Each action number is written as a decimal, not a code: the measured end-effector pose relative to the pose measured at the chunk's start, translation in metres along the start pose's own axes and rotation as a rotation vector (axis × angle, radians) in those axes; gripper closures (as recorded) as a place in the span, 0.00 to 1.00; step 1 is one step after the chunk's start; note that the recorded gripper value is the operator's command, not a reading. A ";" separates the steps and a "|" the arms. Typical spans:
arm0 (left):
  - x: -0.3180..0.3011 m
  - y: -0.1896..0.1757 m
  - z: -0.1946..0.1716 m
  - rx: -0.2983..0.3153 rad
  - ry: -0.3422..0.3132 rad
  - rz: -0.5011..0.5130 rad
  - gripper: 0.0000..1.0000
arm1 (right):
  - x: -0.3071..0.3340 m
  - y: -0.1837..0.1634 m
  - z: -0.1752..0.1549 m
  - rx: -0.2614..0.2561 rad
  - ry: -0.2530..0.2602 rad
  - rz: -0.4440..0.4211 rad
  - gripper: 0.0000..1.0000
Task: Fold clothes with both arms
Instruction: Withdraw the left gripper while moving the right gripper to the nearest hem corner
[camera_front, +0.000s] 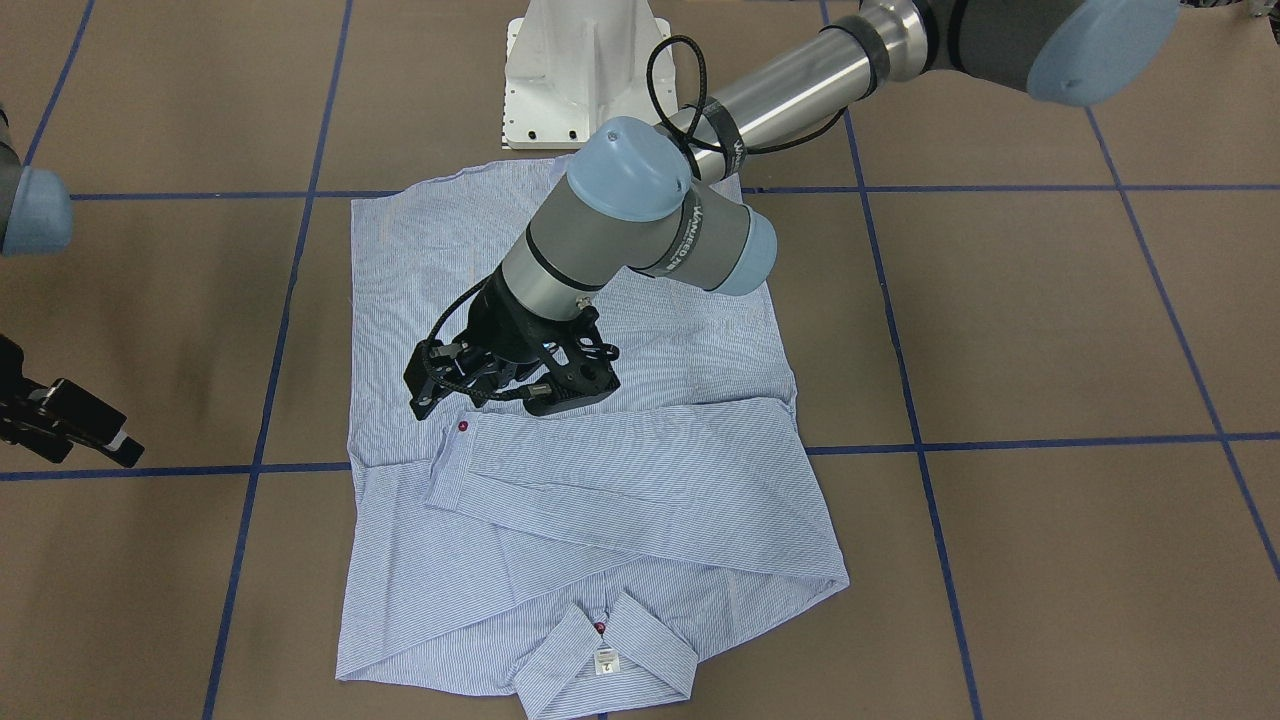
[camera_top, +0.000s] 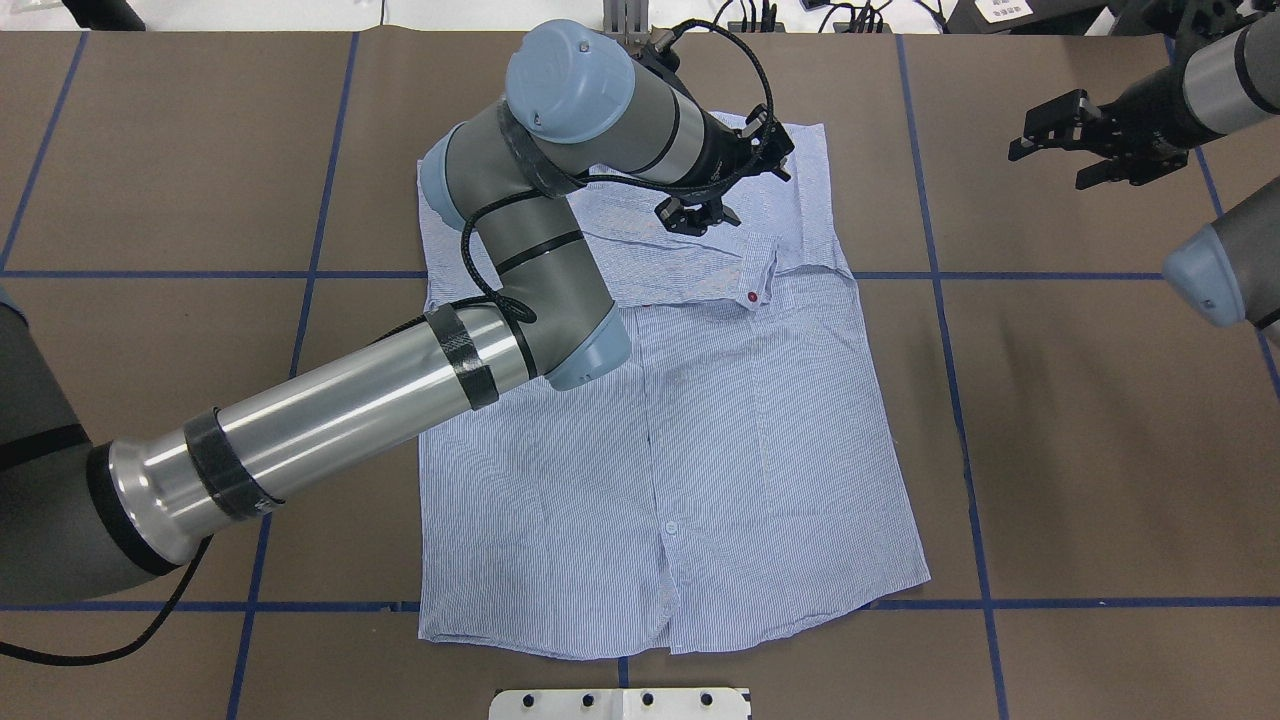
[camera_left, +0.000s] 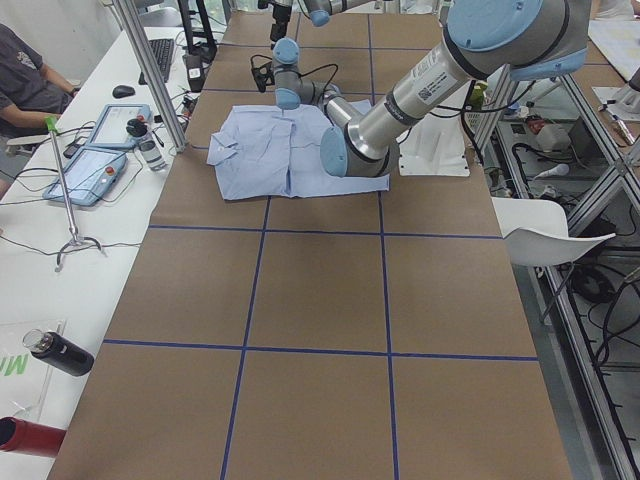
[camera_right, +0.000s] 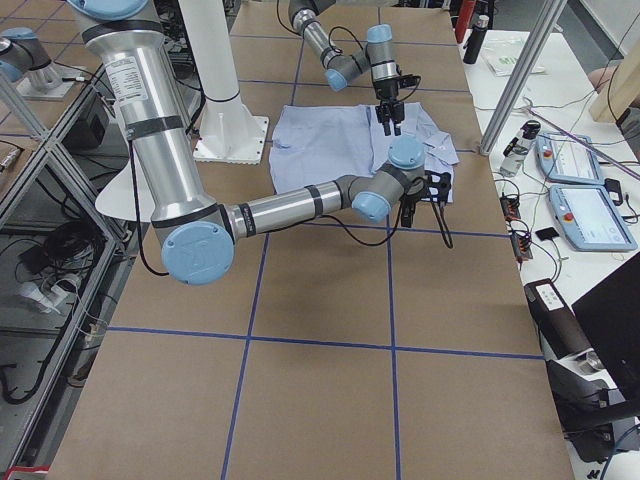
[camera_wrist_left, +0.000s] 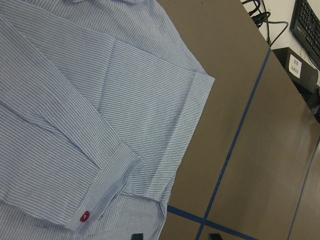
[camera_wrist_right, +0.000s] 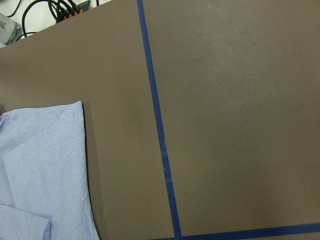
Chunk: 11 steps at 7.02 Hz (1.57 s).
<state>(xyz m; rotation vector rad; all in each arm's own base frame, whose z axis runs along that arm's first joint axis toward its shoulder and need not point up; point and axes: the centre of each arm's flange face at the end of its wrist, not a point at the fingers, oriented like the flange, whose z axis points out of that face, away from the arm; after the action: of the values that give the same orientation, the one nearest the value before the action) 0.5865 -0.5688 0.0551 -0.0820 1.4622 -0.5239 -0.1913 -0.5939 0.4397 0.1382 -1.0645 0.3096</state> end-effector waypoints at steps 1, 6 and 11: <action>-0.006 0.001 -0.011 -0.006 0.010 0.008 0.07 | -0.012 0.014 0.000 -0.008 -0.014 0.032 0.00; -0.150 -0.042 -0.116 -0.012 -0.017 0.187 0.08 | -0.048 0.176 0.004 -0.046 -0.023 0.214 0.01; -0.201 -0.068 -0.182 0.017 -0.091 0.339 0.07 | -0.063 0.328 0.030 -0.057 0.040 0.427 0.02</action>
<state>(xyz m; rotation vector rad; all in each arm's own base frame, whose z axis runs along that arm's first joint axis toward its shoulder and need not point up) 0.3887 -0.5039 0.2420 0.1522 1.3468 -0.2526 -0.3480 -0.3019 0.3863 -0.1488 -1.0572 0.6631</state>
